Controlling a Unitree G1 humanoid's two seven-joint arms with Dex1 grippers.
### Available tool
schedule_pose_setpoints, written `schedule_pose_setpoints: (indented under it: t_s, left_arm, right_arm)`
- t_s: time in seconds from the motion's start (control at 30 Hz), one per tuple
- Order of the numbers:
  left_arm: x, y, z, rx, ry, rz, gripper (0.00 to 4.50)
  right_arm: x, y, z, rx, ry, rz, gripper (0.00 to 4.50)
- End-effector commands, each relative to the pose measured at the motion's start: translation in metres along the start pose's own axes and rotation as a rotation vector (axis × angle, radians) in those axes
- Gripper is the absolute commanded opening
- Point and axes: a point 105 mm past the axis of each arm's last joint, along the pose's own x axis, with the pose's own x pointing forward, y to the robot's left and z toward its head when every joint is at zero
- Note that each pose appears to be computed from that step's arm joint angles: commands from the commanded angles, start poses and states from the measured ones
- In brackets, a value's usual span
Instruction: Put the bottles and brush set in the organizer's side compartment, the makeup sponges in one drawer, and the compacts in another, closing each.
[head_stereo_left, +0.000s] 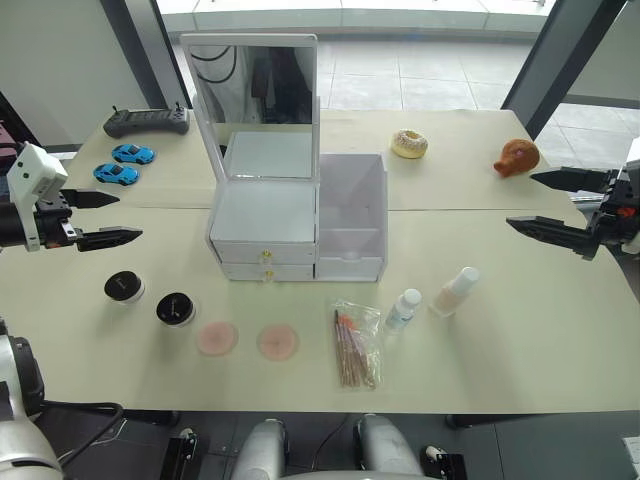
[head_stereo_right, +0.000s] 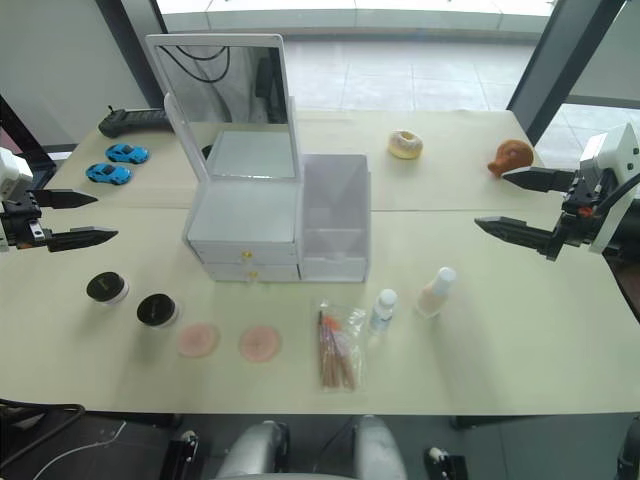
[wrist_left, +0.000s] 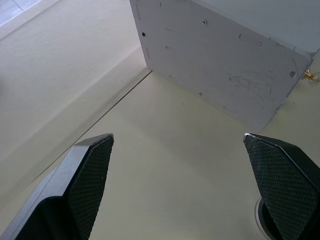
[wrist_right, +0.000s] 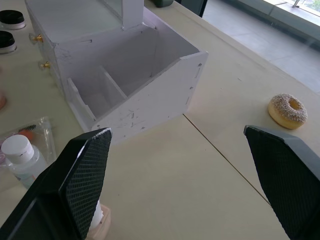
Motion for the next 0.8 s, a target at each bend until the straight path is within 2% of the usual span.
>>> schedule_pose_setpoints:
  t_s: [0.03, 0.17, 0.27, 0.37, 0.43, 0.5, 0.7, 0.8]
  left_arm:
    - [-0.01, 0.01, 0.017, 0.022, -0.039, 0.065, 4.48]
    - [-0.006, 0.018, 0.039, 0.021, -0.13, 0.098, 4.48]
    - [-0.007, 0.022, 0.069, -0.008, -0.251, 0.101, 4.48]
    - [-0.006, 0.014, 0.1, 0.021, -0.335, 0.017, 4.48]
    - [-0.007, -0.01, 0.131, -0.002, -0.446, -0.177, 4.48]
    - [-0.001, -0.038, 0.148, -0.055, -0.448, -0.365, 4.48]
    - [0.037, -0.105, 0.164, 0.167, -0.294, -0.644, 4.48]
    - [0.051, -0.133, 0.177, 0.246, -0.295, -0.762, 4.48]
  right_arm:
    - [-0.007, -0.006, 0.011, -0.069, -0.006, -0.045, 4.5]
    - [-0.011, -0.008, 0.015, -0.083, -0.003, -0.066, 4.5]
    - [-0.013, 0.0, 0.016, -0.04, 0.004, -0.012, 4.5]
    - [-0.017, 0.006, 0.017, -0.038, 0.012, 0.007, 4.5]
    - [-0.019, 0.011, 0.021, -0.03, 0.012, 0.016, 4.5]
    - [-0.021, 0.018, 0.023, -0.043, 0.017, 0.013, 4.5]
    - [-0.031, 0.043, 0.02, -0.059, 0.071, -0.031, 4.5]
    - [-0.038, 0.06, 0.014, -0.017, 0.115, -0.046, 4.5]
